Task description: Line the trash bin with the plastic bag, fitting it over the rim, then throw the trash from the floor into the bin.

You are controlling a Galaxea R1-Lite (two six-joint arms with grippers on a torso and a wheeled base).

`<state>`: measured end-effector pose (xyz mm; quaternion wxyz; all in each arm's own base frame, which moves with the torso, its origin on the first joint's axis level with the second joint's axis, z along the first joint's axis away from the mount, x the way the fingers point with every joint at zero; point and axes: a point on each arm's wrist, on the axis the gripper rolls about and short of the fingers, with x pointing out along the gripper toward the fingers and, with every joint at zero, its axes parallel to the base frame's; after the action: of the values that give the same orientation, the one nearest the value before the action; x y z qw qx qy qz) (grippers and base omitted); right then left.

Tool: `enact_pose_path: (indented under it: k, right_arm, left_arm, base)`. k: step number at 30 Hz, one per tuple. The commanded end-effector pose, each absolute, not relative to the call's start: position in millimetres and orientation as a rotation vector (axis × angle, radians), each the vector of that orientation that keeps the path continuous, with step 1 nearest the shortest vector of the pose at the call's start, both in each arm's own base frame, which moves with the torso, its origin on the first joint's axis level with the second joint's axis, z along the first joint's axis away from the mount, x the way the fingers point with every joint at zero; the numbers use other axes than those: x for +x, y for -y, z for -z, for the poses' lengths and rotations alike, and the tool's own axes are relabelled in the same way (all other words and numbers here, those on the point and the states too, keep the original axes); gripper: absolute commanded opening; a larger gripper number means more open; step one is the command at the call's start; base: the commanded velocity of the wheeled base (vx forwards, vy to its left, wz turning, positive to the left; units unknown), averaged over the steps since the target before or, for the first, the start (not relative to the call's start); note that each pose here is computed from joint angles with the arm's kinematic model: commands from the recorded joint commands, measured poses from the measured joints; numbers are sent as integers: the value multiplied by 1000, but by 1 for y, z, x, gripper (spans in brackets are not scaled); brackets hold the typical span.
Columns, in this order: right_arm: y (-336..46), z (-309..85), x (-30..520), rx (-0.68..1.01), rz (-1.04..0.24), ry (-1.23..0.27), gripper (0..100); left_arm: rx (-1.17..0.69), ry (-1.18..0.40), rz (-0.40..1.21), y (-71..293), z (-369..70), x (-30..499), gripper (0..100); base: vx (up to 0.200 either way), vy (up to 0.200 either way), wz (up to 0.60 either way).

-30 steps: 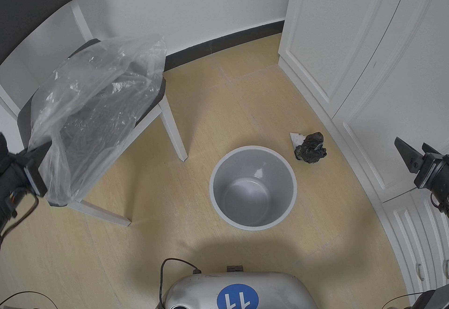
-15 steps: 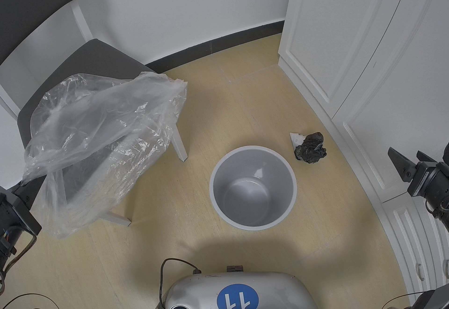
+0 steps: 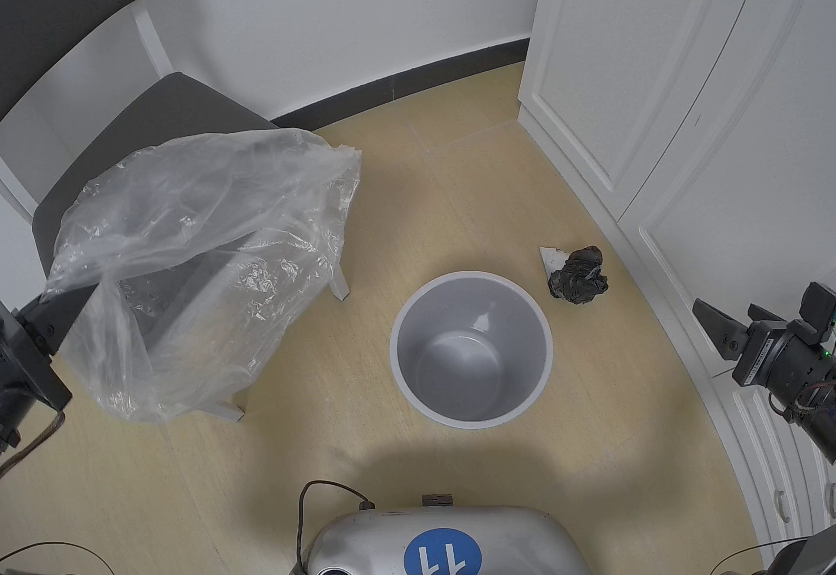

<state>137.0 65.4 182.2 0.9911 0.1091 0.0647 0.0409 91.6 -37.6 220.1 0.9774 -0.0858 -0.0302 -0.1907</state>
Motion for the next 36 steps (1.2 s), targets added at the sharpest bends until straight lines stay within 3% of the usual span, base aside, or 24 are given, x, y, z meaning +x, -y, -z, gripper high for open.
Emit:
enact_pose_path:
  k: [1, 15, 21, 36]
  right_arm:
    - [-85, -173, 143, 270, -153, -202, 100]
    - [-106, -161, 152, 404, -266, -296, 100]
    - [-114, -155, 156, 442, -275, -344, 100]
    - [-129, -133, 161, 438, -323, -439, 100]
  left_arm:
    - [-159, 134, 491, 52, -258, 96, 0]
    - [-88, 135, 618, 102, -304, 138, 0]
    - [-1, 147, 623, 111, -315, 147, 0]
    - [-6, 156, 607, 124, -330, 152, 0]
  base:
    - [0, 0, 0]
    - [0, 0, 0]
    - [0, 0, 0]
    - [0, 0, 0]
